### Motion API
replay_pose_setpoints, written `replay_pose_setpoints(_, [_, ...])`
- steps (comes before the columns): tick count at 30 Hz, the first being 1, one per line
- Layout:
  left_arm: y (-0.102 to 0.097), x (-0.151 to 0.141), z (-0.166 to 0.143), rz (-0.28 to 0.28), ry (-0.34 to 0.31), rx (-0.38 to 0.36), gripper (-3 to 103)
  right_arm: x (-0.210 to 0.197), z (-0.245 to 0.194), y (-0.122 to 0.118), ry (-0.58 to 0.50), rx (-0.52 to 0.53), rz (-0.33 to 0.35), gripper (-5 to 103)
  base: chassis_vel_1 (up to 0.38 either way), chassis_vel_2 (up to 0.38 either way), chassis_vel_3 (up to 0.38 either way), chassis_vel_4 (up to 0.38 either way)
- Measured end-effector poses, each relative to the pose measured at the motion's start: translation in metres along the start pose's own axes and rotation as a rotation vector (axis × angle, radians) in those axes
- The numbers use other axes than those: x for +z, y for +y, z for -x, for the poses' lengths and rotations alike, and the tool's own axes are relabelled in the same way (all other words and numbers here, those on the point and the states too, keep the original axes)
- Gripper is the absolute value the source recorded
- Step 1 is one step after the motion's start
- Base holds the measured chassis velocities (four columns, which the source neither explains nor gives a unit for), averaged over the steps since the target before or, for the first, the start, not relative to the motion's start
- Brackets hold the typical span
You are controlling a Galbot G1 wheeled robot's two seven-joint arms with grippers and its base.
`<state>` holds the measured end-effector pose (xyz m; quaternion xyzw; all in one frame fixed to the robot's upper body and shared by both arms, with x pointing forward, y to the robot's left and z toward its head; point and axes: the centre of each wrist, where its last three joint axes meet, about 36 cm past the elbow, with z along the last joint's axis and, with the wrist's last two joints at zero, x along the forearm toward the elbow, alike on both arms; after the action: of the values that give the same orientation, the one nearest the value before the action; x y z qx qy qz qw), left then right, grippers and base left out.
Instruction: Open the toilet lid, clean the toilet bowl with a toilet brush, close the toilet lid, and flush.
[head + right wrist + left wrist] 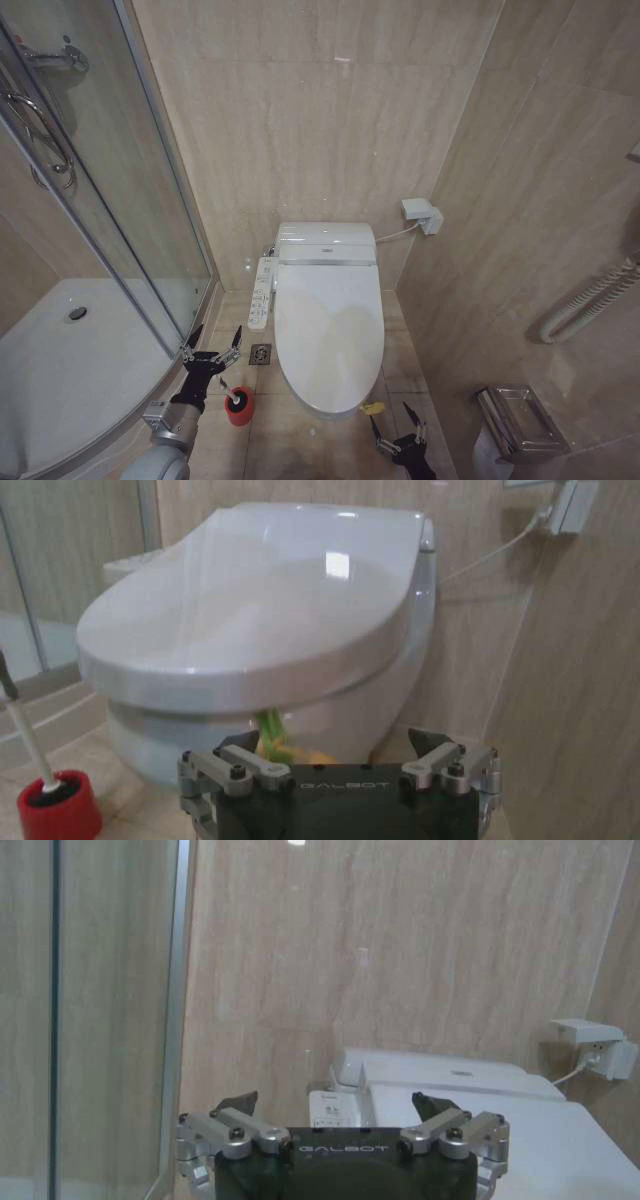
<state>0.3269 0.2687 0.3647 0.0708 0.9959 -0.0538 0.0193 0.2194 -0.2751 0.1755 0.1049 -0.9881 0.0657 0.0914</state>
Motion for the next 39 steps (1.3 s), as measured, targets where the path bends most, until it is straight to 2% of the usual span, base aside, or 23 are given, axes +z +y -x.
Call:
replay_pose_setpoints(7, [0.0, 0.0, 0.0, 0.0, 0.0, 0.0, 100, 0.017, 0.001, -0.002, 0.004, 0.013, 0.002, 100, 0.0, 0.0, 0.0, 0.0])
replay_pose_setpoints(15, [0.0, 0.0, 0.0, 0.0, 0.0, 0.0, 100, 0.03, 0.023, 0.0, -0.005, 0.027, -0.001, 100, 0.0, 0.0, 0.0, 0.0])
replay_pose_setpoints(39, [0.0, 0.0, 0.0, 0.0, 0.0, 0.0, 100, 0.047, 0.044, -0.009, -0.003, 0.047, -0.001, 100, 0.0, 0.0, 0.0, 0.0])
